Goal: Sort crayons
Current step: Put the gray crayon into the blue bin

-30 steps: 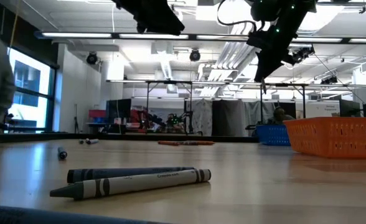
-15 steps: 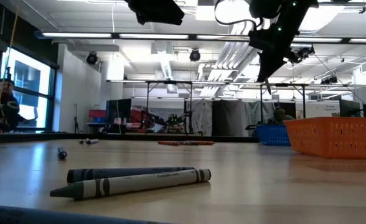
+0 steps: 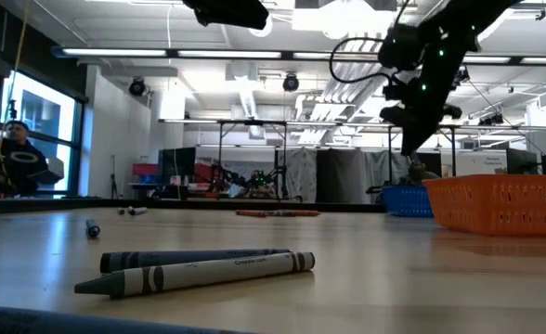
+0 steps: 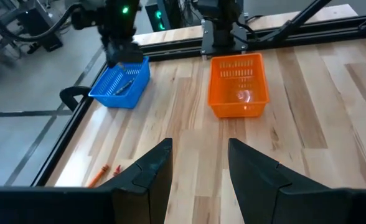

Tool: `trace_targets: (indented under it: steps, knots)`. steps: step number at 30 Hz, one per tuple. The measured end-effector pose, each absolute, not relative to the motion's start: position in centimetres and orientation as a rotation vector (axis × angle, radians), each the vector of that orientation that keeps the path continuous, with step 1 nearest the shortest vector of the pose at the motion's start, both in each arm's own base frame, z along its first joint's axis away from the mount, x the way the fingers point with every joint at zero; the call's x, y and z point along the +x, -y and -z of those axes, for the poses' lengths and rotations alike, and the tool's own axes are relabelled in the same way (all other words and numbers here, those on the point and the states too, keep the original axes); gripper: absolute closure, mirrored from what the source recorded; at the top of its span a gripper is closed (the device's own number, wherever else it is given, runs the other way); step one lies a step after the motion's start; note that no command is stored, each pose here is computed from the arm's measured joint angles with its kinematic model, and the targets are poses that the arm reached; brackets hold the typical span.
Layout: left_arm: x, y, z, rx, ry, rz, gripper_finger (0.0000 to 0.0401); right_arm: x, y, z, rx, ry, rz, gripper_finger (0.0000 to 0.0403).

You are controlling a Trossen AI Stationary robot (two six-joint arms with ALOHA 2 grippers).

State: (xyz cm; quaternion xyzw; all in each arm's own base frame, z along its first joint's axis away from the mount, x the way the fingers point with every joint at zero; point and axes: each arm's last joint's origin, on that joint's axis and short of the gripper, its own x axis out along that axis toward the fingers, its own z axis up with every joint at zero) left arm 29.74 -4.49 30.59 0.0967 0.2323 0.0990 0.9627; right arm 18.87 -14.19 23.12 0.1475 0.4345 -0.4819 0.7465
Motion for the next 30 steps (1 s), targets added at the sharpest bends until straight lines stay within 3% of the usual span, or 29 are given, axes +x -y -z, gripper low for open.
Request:
trace_targets:
  steps: [13,21,30]
  knots:
    - [29.7,4.8,-30.6,0.2,-0.467,-0.193,0.0259,15.2,17.7,-19.5,0.478,-0.863,1.119,0.039]
    - [29.7,4.8,-30.6,0.2,-0.469,-0.194,0.0259,15.1,18.2,-19.4,0.479,-0.796,1.107,0.0386]
    - [29.6,4.7,-30.4,0.204,-0.491,-0.194,0.0259,15.3,18.1,-19.4,0.491,-0.799,1.025,0.0287]
